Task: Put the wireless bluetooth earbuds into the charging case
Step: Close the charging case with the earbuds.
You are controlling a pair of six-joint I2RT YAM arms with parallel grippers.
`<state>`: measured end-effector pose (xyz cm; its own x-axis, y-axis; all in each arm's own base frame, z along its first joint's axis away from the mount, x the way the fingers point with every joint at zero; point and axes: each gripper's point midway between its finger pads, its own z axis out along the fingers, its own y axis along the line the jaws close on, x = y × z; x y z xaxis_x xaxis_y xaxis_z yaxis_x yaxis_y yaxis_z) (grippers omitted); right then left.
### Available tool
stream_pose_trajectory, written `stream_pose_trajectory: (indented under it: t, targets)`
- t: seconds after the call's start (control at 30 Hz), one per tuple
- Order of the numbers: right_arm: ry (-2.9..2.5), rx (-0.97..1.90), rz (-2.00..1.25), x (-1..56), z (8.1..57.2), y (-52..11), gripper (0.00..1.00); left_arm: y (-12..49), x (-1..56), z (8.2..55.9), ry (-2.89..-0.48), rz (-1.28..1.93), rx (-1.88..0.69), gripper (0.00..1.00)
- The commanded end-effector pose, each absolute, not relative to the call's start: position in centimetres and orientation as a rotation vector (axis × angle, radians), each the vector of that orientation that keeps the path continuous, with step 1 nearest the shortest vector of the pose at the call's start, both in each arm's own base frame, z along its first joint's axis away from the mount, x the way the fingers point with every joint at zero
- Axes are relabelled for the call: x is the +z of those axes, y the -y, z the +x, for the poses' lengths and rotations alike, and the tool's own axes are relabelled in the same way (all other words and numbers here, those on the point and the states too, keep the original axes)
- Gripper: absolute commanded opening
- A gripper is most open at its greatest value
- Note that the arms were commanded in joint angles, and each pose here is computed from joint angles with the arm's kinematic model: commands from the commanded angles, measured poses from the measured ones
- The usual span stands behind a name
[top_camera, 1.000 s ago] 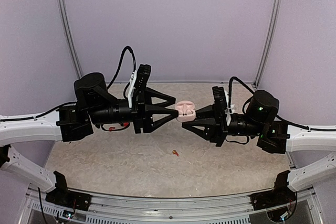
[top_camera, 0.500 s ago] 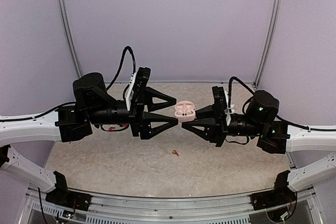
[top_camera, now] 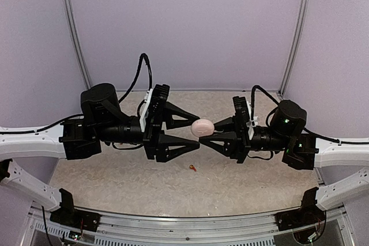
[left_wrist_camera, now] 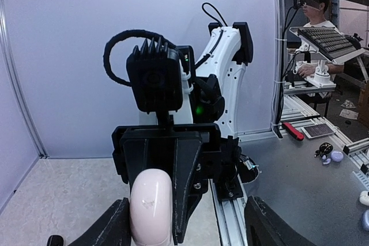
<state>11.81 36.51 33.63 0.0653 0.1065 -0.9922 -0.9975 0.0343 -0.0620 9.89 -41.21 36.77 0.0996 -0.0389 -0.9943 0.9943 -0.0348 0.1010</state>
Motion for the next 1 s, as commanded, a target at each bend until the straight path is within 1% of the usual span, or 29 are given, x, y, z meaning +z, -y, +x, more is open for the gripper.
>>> stream_pose_trajectory:
  t: [0.0,0.07,0.17,0.2,0.27,0.3,0.5,0.67,0.97]
  targets:
    - [-1.122,1.176,-1.095,34.0,12.6,-36.5,0.0,40.5,38.1,8.5,-1.013,1.27,-1.171,0.67]
    - [-1.134,1.177,-1.087,33.8,12.8,-36.4,0.0,40.2,38.3,9.1,-1.026,1.234,-1.14,0.69]
    - [-1.157,1.175,-1.066,33.7,13.2,-36.2,0.0,39.6,38.4,10.6,-1.067,1.15,-1.078,0.78]
    - [-1.173,1.171,-1.053,33.6,13.5,-36.0,0.0,39.3,38.6,11.2,-1.083,1.114,-1.053,0.81]
    - [-1.219,1.162,-1.024,33.4,14.4,-35.7,0.0,38.6,38.5,12.8,-1.138,1.036,-0.996,0.97]
    - [-1.238,1.158,-1.011,33.3,14.8,-35.4,0.0,38.2,38.5,13.6,-1.166,0.998,-0.974,0.99]
    - [-1.439,1.155,-0.905,31.4,17.9,-33.8,0.0,36.0,37.8,18.3,-1.342,0.758,-0.917,0.99]
    - [-1.624,1.158,-0.805,28.5,20.9,-31.7,0.0,34.2,37.1,20.7,-1.433,0.602,-0.935,0.99]
    - [-2.005,1.13,-0.632,18.6,25.8,-27.9,0.0,32.2,37.3,24.6,-1.594,0.39,-0.934,0.99]
